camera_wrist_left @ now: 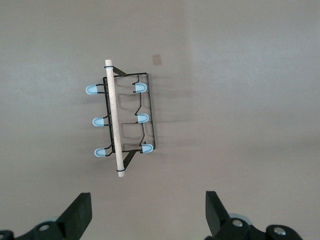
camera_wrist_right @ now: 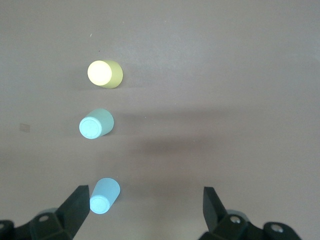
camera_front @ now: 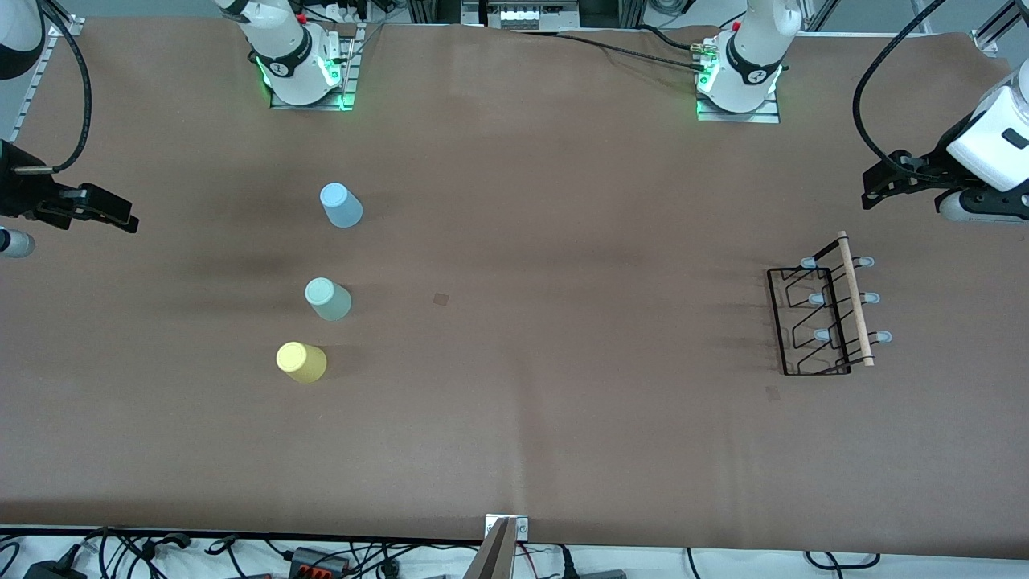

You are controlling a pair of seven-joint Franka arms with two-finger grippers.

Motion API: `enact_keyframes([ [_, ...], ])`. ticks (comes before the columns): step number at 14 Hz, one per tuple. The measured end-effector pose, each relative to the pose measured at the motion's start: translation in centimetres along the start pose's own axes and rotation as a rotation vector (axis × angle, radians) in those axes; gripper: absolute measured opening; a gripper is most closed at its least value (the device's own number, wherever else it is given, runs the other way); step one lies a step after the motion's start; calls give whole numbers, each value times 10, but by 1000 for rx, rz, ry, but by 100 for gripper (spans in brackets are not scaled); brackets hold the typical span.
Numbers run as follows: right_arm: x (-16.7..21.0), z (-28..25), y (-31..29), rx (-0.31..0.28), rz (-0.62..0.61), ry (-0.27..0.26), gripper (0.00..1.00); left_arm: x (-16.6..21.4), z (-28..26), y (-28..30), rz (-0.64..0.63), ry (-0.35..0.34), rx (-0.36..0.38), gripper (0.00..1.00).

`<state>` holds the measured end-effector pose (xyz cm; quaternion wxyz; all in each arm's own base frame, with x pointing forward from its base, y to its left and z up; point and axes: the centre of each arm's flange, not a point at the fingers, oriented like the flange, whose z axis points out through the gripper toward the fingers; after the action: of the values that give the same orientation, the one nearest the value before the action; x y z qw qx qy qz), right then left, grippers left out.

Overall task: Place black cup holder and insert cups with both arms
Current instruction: 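Move the right gripper out toward the row of cups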

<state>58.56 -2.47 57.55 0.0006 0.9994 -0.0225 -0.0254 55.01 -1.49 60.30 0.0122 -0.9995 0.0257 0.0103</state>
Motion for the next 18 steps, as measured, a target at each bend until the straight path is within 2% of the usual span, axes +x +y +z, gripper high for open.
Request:
enact_keyframes([
  [10, 0, 3, 0, 2, -1, -6, 100, 0, 0, 0, 0, 0, 0, 100],
  [18, 1, 62, -10, 5, -21, -99, 100, 0, 0, 0, 0, 0, 0, 100],
])
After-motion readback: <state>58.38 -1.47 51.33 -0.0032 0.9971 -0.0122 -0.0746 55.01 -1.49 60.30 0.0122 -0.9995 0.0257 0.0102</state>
